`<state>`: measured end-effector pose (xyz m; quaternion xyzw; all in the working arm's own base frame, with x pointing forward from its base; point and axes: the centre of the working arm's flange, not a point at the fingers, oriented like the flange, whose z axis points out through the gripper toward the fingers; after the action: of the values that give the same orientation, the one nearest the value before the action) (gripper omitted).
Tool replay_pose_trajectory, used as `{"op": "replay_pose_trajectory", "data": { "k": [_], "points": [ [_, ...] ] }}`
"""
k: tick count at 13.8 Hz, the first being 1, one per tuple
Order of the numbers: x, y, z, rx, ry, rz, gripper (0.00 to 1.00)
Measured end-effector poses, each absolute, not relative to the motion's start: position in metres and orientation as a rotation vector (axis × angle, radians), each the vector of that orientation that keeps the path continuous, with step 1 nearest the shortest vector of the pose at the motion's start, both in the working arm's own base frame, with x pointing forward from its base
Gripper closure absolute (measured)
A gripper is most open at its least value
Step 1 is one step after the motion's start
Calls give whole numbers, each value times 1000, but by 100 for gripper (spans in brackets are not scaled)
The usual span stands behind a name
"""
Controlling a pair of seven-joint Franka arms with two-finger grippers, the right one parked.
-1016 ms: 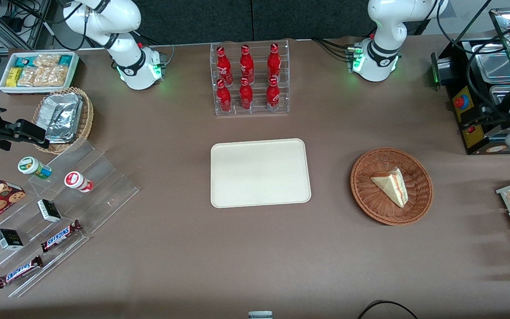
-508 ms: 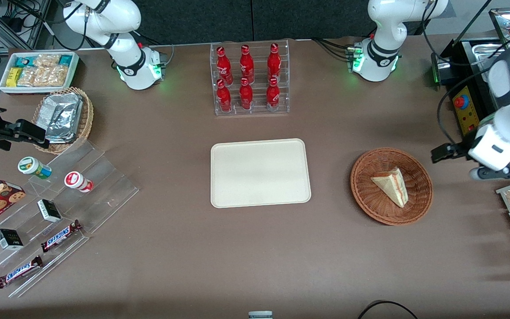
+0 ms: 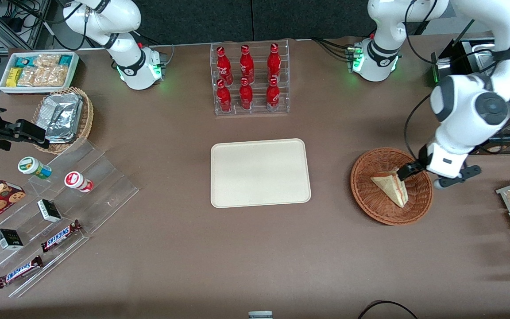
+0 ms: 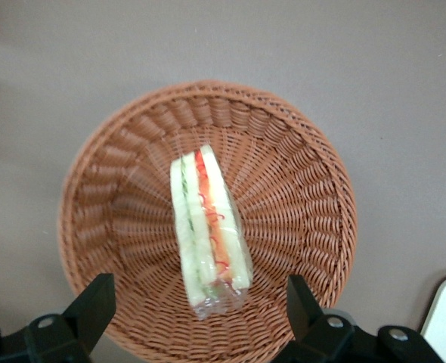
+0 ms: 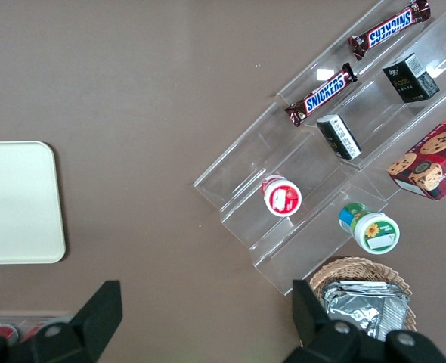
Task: Place sandwich from basket to tray
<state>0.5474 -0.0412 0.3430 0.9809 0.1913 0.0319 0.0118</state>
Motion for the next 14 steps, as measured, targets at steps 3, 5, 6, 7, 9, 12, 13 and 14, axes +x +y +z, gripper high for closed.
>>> {"op": "replay_pose_trajectory", "data": {
  "k": [3,5,6,7,9,12,13,14],
  "points": [
    [546,-45,324,3064,610,56,0],
    [546,-45,316,3061,644,35,0],
    [546,-45,312,3053,680,33,0],
    [547,-45,308,3043,720,39,0],
    [548,-48,297,3036,755,31,0],
    [547,-51,280,3041,764,-5,0],
    [547,-51,274,3041,765,-7,0],
    [547,-51,268,3043,766,-17,0]
  ]
}}
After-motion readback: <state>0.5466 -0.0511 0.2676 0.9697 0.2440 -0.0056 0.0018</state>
